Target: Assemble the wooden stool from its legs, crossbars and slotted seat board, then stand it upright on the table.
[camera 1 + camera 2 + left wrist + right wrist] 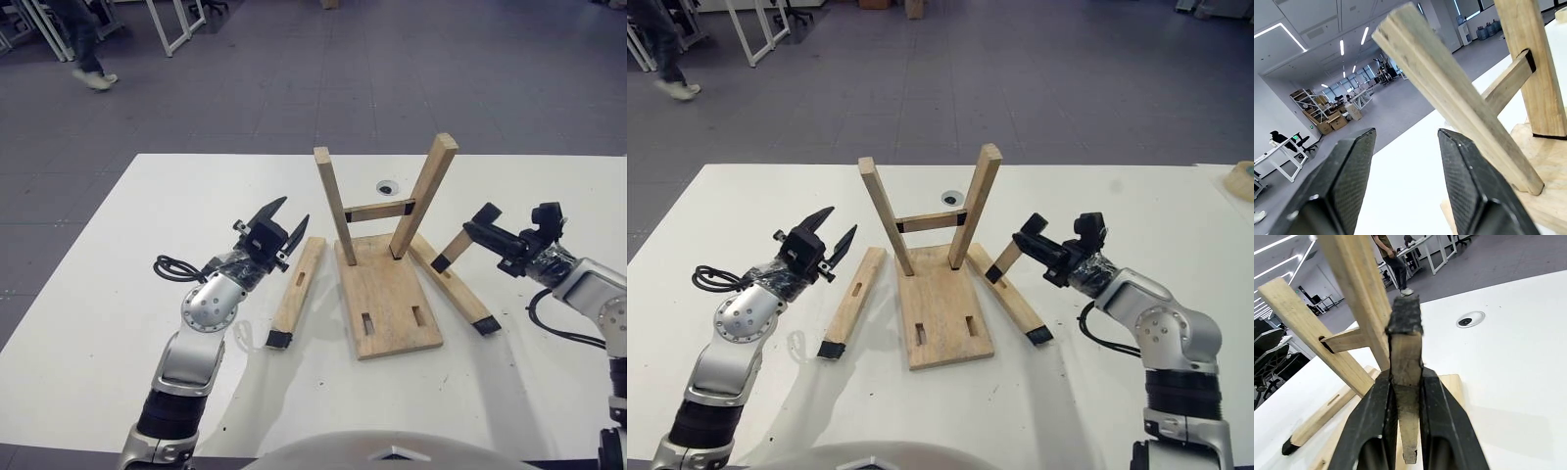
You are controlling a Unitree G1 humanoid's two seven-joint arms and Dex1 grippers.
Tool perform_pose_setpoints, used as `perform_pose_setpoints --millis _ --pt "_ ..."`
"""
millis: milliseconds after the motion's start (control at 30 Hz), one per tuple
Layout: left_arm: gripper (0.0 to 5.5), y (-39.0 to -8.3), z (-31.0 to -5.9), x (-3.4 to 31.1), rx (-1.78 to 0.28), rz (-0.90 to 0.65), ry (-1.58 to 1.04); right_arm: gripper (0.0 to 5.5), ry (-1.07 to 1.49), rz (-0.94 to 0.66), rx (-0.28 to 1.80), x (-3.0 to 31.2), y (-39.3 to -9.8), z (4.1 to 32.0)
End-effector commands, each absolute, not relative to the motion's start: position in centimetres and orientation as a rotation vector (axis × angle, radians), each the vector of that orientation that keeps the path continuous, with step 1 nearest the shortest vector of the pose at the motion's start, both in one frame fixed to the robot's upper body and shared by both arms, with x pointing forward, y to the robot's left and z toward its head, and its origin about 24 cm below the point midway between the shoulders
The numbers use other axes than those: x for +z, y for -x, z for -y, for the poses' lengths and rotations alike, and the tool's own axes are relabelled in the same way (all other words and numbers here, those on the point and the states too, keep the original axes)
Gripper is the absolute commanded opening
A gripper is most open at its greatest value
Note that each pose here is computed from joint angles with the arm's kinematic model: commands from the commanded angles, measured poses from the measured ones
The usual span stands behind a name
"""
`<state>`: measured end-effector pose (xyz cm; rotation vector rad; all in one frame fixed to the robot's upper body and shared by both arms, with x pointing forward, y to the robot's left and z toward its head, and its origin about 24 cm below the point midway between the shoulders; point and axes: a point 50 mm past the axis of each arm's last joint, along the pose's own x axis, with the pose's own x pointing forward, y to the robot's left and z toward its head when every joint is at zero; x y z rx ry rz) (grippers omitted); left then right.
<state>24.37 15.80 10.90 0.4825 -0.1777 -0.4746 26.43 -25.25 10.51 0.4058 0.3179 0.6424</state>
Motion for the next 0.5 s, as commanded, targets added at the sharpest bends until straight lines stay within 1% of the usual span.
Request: perform_pose_setpoints --millis 33,233,400,433,500 --pt "2.32 -24.4 -16.0 10.6 -0.475 0.165 -0.492 0.40 -0.403 -0.313 0.590 9.8 -26.8 26.3" --pt "2.32 -24.3 -16.2 10.3 -0.466 0.144 -0.489 0.40 -0.360 -0.354 0.551 8.1 -27.2 26.4" --pt "2.32 -24.3 -16.2 10.3 -0.471 0.136 -0.483 0.40 -0.325 -0.359 0.511 7.6 -27.4 26.0" --pt "2.32 -24.3 -16.2 10.2 -0.472 0.135 -0.483 0.40 -0.299 -0.368 0.514 7.5 -27.3 25.8" --pt "2.32 -24.4 -16.2 10.2 -0.471 0.132 -0.484 0.40 -0.151 -0.384 0.474 7.3 -27.1 26.0"
